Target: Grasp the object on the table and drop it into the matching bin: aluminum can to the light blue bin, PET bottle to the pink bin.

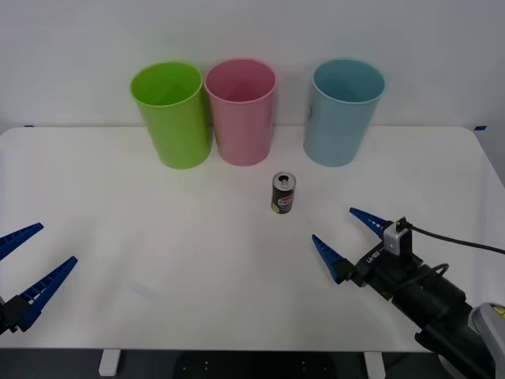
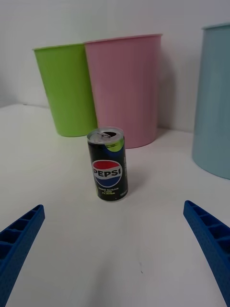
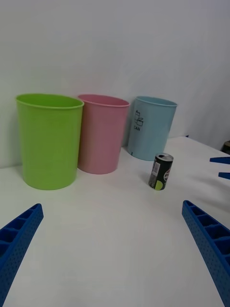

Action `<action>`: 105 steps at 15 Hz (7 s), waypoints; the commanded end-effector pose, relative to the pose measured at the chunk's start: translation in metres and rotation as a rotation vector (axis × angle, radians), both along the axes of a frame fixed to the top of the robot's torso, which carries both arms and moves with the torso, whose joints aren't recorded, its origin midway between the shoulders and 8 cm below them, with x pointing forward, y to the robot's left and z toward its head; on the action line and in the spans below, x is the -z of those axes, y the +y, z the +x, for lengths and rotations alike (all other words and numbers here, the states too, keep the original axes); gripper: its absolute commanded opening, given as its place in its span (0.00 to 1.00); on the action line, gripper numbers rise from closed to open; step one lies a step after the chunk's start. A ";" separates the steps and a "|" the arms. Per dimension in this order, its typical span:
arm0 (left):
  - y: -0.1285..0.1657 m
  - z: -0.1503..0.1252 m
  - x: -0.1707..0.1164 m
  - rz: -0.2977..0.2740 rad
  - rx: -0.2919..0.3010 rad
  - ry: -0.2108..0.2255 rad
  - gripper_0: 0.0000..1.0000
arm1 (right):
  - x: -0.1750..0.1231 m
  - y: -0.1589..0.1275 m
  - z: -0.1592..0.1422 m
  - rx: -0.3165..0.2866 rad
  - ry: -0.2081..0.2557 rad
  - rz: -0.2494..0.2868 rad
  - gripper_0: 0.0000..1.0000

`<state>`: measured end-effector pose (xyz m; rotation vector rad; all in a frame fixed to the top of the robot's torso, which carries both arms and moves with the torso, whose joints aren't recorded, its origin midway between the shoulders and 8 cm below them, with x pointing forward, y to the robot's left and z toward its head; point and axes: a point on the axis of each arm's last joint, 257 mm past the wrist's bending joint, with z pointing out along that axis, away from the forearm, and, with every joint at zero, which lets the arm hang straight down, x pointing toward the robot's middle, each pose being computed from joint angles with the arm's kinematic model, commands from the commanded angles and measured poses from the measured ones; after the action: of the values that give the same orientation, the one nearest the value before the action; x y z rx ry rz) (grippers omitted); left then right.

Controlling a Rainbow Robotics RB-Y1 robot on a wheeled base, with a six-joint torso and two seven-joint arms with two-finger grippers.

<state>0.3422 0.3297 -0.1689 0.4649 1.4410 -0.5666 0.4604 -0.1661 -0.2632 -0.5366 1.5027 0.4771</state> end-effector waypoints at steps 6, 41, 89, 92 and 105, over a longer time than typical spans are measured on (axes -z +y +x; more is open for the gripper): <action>0.000 0.000 0.000 0.000 0.000 0.000 1.00 | 0.020 0.043 0.042 -0.014 0.045 0.002 1.00; 0.000 0.000 0.000 0.000 0.000 0.000 1.00 | 0.028 0.109 0.131 0.098 0.123 -0.033 0.00; 0.000 0.000 0.000 0.000 0.000 0.000 1.00 | -0.260 -0.036 0.212 0.179 -0.146 0.064 0.00; 0.000 0.000 0.000 0.000 0.000 0.000 1.00 | -0.254 -0.034 0.237 0.223 -0.105 0.070 0.00; 0.000 0.000 0.000 0.000 0.000 0.000 1.00 | -0.248 -0.030 0.268 0.328 -0.086 0.081 0.79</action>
<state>0.3423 0.3297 -0.1689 0.4649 1.4410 -0.5666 0.7282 -0.1962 -0.0150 -0.2333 1.4498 0.2585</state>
